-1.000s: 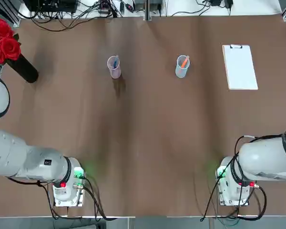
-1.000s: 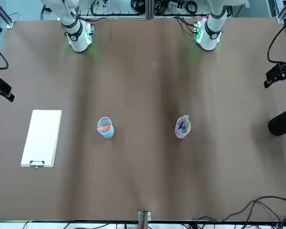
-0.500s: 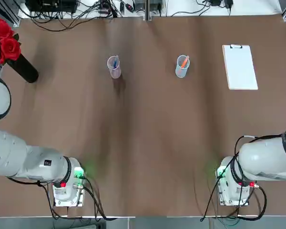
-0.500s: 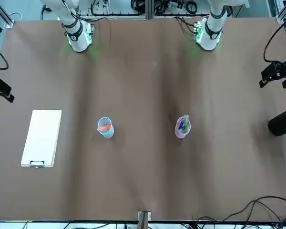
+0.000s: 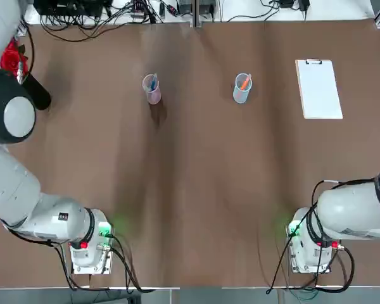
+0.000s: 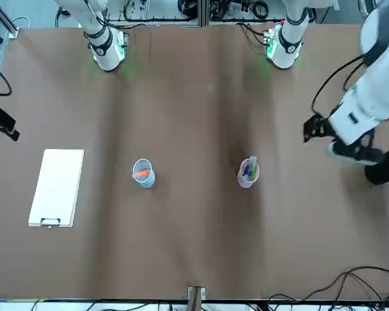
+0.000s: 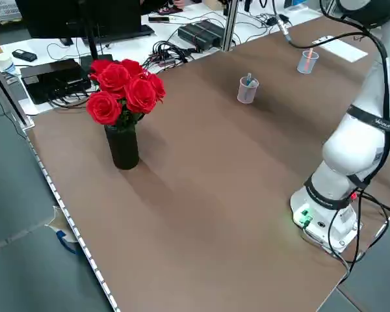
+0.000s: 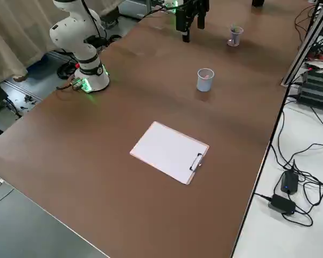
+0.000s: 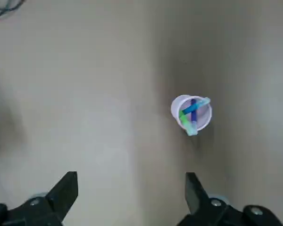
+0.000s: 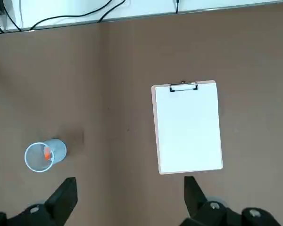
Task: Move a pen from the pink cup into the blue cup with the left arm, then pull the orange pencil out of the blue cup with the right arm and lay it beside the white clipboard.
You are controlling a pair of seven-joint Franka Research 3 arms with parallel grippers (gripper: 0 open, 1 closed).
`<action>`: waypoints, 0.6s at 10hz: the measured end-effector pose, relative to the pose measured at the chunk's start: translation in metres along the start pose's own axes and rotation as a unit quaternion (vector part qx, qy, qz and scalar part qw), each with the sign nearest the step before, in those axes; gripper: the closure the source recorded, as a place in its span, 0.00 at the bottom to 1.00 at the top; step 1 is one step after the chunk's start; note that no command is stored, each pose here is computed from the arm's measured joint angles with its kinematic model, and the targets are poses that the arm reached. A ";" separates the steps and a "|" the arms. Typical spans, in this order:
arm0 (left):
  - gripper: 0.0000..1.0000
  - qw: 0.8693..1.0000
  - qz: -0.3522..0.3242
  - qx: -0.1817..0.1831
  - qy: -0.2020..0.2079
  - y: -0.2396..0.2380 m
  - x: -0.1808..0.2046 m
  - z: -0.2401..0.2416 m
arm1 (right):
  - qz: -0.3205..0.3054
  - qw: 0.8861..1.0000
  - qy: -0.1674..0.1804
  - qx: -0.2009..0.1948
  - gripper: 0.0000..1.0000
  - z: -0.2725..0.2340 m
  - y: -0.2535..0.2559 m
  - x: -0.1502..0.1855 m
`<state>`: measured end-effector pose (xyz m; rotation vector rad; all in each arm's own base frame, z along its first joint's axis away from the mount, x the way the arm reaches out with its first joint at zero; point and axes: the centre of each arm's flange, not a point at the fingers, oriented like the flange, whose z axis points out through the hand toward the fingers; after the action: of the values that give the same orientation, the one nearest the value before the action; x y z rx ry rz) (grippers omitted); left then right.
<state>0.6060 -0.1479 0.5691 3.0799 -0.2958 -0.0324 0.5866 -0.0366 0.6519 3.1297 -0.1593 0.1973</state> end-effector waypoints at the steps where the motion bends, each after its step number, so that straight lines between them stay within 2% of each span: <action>1: 0.00 1.000 0.006 -0.006 0.003 0.019 0.008 0.012 | 0.000 1.000 0.000 0.000 0.00 0.000 0.000 0.000; 4: 0.00 0.999 0.041 -0.011 0.018 0.062 0.029 0.051 | 0.000 1.000 0.000 0.000 0.00 0.000 0.000 0.000; 6: 0.00 0.998 0.062 -0.011 -0.002 0.087 0.036 0.086 | 0.000 1.000 0.000 0.000 0.00 0.000 0.000 0.000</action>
<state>0.6226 -0.2434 0.4874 3.0334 -0.4840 -0.0379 0.5866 -0.0370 0.6517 3.1296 -0.1604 0.1969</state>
